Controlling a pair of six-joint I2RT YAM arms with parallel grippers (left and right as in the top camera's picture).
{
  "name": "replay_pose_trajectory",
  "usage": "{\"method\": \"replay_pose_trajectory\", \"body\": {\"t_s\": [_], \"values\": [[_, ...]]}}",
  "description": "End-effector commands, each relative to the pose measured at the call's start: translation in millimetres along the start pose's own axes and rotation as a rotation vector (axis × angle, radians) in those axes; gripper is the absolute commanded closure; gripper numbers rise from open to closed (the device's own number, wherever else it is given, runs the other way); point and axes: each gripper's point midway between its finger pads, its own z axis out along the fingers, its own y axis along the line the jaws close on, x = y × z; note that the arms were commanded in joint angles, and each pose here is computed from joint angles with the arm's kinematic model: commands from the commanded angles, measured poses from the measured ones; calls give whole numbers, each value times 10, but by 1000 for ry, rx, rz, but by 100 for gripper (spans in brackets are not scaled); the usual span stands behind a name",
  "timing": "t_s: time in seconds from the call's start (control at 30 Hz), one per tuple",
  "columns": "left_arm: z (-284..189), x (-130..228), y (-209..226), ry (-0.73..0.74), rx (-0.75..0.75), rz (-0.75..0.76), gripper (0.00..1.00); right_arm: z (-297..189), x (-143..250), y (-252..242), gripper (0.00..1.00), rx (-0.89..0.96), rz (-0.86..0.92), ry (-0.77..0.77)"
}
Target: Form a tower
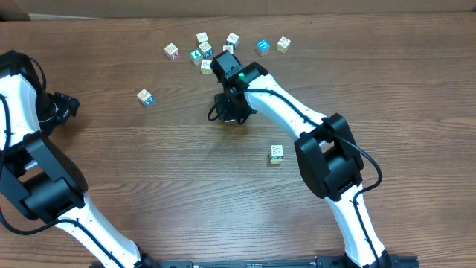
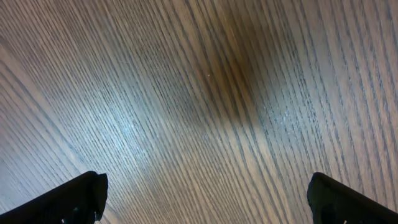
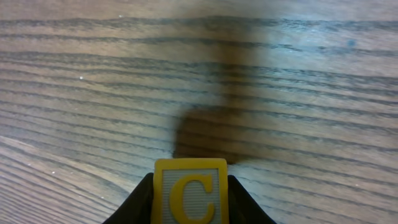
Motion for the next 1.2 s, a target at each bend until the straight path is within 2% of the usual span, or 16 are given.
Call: {"method": "replay_pose_trajectory", "body": {"t_s": [0.0,0.07,0.13,0.53,0.8,1.03,1.1,1.17], "values": [[-14,-16,-33,-11,-3,26,0,-18,12,18,67,15,-3,-4],[-15,-17,-34,-11,-2,25,1,-18,13,18,54,15,-3,-3],[-14,-16,-33,-11,-3,26,0,-18,13,18,46,15,-3,-3],[-14,-16,-33,-11,-3,26,0,-35,-25,-24,43,42,-61,-19],[-15,-17,-34,-11,-2,26,1,-71,54,-19,63,42,-45,17],[-14,-17,-33,-11,-2,26,0,-74,176,52,63,1,154,74],[-15,-16,-34,-11,-2,26,0,-78,196,130,58,-42,171,92],[-14,-16,-33,-11,-3,26,0,-78,186,124,43,-39,164,87]]}}
